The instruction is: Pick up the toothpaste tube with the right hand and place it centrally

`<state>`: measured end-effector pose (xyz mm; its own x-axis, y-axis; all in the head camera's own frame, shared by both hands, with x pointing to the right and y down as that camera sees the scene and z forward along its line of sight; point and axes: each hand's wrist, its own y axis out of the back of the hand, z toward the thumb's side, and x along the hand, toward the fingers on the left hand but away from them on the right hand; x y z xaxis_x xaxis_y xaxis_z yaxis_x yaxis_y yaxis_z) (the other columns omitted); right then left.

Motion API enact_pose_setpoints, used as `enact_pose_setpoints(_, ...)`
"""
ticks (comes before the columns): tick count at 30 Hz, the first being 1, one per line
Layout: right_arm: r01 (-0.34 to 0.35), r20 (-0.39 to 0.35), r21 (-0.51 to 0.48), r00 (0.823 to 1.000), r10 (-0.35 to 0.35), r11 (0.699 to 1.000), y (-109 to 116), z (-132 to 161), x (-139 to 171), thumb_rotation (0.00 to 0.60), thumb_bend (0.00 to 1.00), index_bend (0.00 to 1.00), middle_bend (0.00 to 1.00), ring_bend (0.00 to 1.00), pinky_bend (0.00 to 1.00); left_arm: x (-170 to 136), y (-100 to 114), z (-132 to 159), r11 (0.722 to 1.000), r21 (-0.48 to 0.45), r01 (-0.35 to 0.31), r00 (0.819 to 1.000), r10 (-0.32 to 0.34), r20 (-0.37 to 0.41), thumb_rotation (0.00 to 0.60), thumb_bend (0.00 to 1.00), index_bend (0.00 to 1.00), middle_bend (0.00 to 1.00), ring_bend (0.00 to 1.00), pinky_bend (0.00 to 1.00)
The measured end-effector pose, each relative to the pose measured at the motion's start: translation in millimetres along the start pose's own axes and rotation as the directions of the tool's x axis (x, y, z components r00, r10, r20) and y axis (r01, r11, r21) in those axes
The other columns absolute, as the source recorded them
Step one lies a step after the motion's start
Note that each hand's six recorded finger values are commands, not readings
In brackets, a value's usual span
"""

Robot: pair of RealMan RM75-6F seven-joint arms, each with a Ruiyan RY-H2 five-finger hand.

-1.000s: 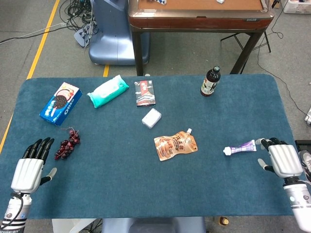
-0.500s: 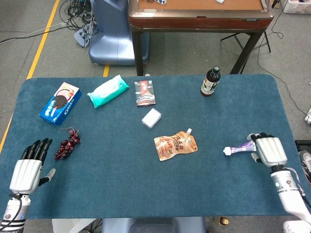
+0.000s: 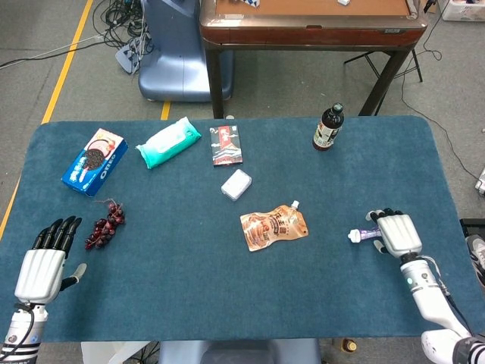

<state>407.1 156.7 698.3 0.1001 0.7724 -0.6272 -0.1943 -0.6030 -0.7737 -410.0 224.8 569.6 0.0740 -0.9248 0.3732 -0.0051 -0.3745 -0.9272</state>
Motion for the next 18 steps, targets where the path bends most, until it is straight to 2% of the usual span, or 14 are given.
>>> enact_pose_setpoints(18, -0.031, -0.019, 0.024, 0.999, 0.032, 0.999, -19, 4, -10, 0.6, 0.32, 0.41, 0.43, 0.29, 0.35, 0, -1, -1, 1.0, 0.002, 0.003, 1.0, -0.003, -0.005, 0.6, 0.21, 0.0, 0.07, 0.08, 0.12)
